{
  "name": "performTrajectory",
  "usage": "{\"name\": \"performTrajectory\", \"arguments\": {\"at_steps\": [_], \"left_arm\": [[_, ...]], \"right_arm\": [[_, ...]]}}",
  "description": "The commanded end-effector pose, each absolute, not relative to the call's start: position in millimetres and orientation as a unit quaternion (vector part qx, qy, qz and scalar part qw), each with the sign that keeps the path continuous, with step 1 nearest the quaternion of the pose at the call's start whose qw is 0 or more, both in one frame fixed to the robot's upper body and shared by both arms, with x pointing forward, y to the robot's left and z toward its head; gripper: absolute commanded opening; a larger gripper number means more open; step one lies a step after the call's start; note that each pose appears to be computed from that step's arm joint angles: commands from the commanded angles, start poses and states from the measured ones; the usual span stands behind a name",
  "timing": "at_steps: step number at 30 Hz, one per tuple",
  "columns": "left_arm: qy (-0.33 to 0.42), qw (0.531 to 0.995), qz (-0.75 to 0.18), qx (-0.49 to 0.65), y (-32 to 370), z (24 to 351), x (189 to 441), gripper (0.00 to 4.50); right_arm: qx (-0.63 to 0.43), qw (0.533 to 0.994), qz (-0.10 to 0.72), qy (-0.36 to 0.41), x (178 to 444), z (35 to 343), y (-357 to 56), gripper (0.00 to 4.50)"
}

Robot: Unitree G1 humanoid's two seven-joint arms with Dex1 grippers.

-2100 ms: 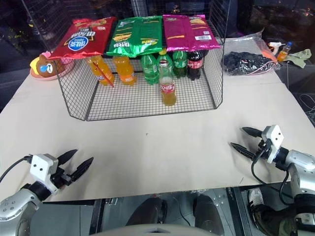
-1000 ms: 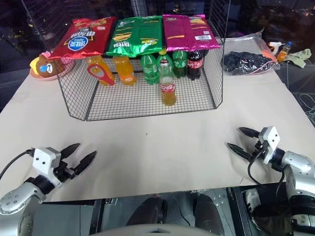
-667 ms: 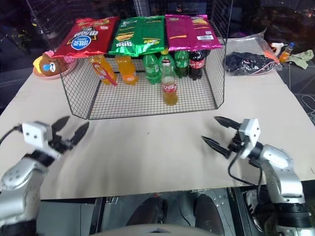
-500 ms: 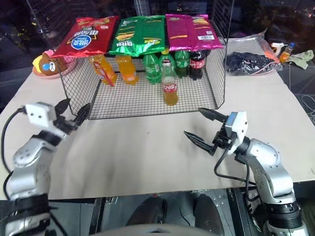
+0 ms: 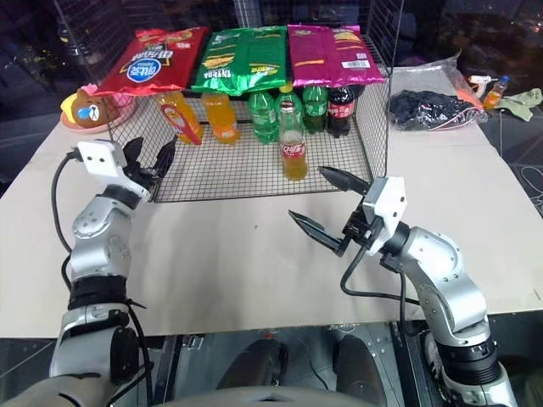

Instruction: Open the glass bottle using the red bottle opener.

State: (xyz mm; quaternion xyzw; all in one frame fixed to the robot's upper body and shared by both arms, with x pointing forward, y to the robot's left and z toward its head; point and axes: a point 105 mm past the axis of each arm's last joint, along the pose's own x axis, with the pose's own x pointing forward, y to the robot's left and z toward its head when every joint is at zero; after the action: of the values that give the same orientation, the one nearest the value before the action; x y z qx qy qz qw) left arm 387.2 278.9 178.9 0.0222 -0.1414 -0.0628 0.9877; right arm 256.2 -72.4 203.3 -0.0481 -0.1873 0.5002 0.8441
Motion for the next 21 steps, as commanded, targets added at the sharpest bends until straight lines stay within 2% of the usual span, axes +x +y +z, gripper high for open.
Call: {"name": "performTrajectory", "arguments": {"at_steps": [1, 9, 16, 21], "left_arm": [[-0.167, 0.984, -0.053, 0.022, 279.9, 196.5, 397.1, 3.58], [-0.180, 0.979, -0.094, 0.009, 255.9, 200.3, 410.0, 3.58], [-0.203, 0.972, -0.115, 0.009, 248.9, 201.0, 393.1, 3.58], [-0.222, 0.973, -0.063, 0.015, 260.3, 209.9, 390.8, 3.58]], "right_arm": [[-0.080, 0.842, 0.483, -0.227, 253.4, 218.8, -68.3, 4.47], [-0.082, 0.852, 0.467, -0.221, 255.2, 216.3, -67.7, 4.47], [-0.072, 0.863, 0.452, -0.215, 256.0, 212.8, -75.2, 4.47], [-0.068, 0.865, 0.450, -0.213, 258.5, 211.1, -76.7, 4.47]]}}
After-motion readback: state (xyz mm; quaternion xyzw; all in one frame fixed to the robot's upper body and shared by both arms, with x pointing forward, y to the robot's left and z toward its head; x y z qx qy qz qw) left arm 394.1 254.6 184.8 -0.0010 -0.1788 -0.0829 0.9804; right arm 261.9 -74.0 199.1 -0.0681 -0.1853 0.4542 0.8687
